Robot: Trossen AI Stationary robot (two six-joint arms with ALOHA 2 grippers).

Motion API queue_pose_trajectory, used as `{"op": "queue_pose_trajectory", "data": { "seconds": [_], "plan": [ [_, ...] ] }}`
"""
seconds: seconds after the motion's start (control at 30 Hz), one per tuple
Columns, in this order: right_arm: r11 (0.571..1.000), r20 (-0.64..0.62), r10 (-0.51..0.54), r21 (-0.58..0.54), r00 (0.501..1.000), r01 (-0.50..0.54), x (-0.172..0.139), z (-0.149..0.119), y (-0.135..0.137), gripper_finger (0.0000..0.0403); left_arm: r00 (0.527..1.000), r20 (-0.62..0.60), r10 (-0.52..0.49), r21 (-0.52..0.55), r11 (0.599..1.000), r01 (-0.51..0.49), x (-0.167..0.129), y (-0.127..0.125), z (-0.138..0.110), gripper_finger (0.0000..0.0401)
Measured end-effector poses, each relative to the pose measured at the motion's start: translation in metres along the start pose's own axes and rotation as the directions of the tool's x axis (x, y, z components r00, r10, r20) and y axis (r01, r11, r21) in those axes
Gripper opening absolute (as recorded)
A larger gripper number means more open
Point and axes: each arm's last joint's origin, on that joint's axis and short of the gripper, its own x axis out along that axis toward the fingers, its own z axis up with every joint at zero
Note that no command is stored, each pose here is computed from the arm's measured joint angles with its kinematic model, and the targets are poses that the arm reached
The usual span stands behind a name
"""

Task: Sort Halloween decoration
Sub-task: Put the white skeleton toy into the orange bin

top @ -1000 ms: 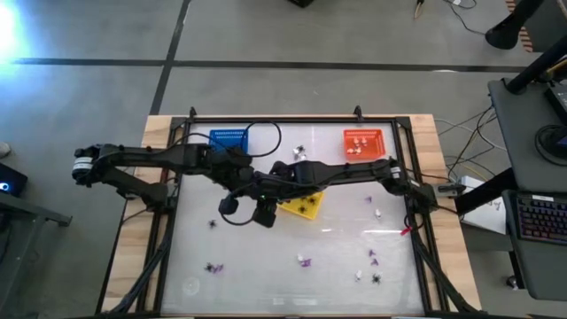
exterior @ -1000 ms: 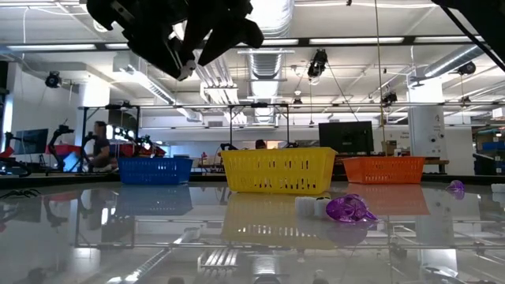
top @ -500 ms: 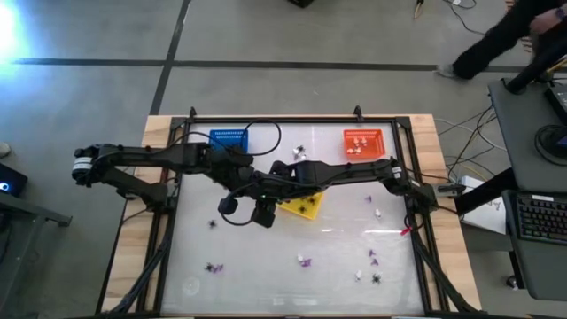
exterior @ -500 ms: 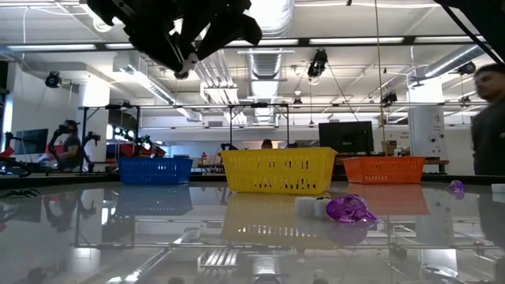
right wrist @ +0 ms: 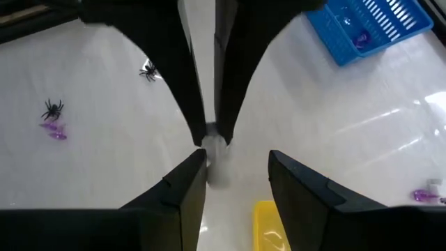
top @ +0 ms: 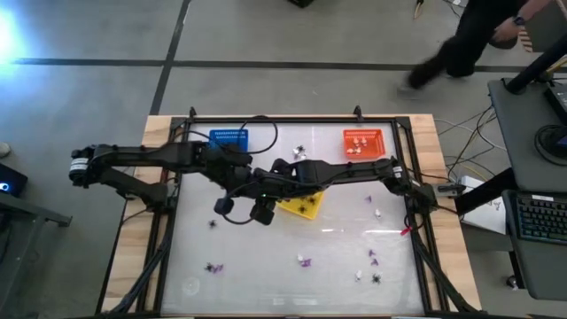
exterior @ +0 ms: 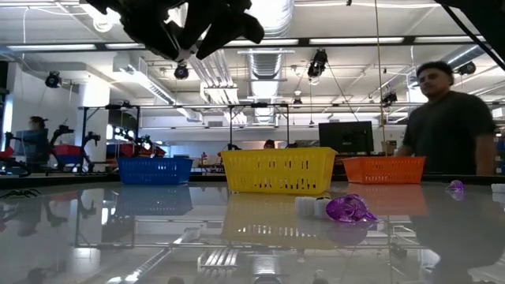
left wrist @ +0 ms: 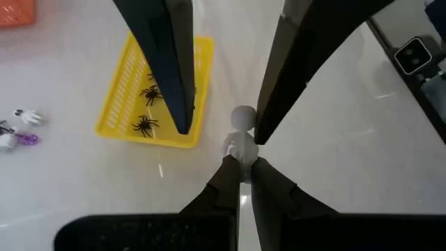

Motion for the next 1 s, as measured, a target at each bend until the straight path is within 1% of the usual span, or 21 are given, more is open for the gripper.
{"op": "queue_pose_trajectory", "data": {
  "seconds": [0.17,0.27,0.37,0.5,0.7,0.8,0.93,1.0],
  "plan": [
    [1.0,0.007,0.002,-0.001,1.0,-0.002,0.0033,0.0002,0.0009,0.0152,0.998,0.065,-0.001,0.017,1.0,0.0,-0.0082,-0.0016,0.0058,0.0],
    [1.0,0.012,-0.003,-0.006,1.0,0.003,0.0062,0.0,0.0015,0.015,0.998,0.068,-0.011,0.014,1.0,0.01,-0.0081,-0.0018,0.006,0.0],
    [1.0,0.019,0.002,-0.009,1.0,-0.002,0.0056,0.0008,0.0019,0.0138,0.997,0.075,-0.01,0.016,1.0,0.009,-0.008,-0.0016,0.0068,0.0],
    [1.0,0.014,0.001,0.017,1.0,-0.002,0.0056,0.0003,0.0018,0.0118,0.998,0.07,-0.008,0.014,1.0,0.007,-0.0079,-0.0016,0.0063,0.0],
    [1.0,0.004,0.011,0.027,1.0,-0.011,0.0051,-0.0003,0.0019,0.0107,0.998,0.059,-0.005,0.02,1.0,0.004,-0.0071,-0.0014,0.0053,0.0],
    [1.0,0.001,0.015,0.027,1.0,-0.015,0.005,-0.0004,0.002,0.008,0.999,0.053,-0.002,0.026,1.0,0.001,-0.0069,-0.0013,0.0047,0.0],
    [0.999,-0.001,0.017,0.03,1.0,-0.017,0.0049,-0.0005,0.002,0.0022,0.999,0.047,0.017,0.025,1.0,-0.019,-0.0067,-0.0005,0.0042,0.0],
    [0.999,-0.001,0.017,0.031,1.0,-0.016,0.0045,-0.0004,0.0019,0.0015,0.999,0.042,0.024,0.027,0.999,-0.025,-0.0068,-0.0002,0.0038,0.0]
  ]
}}
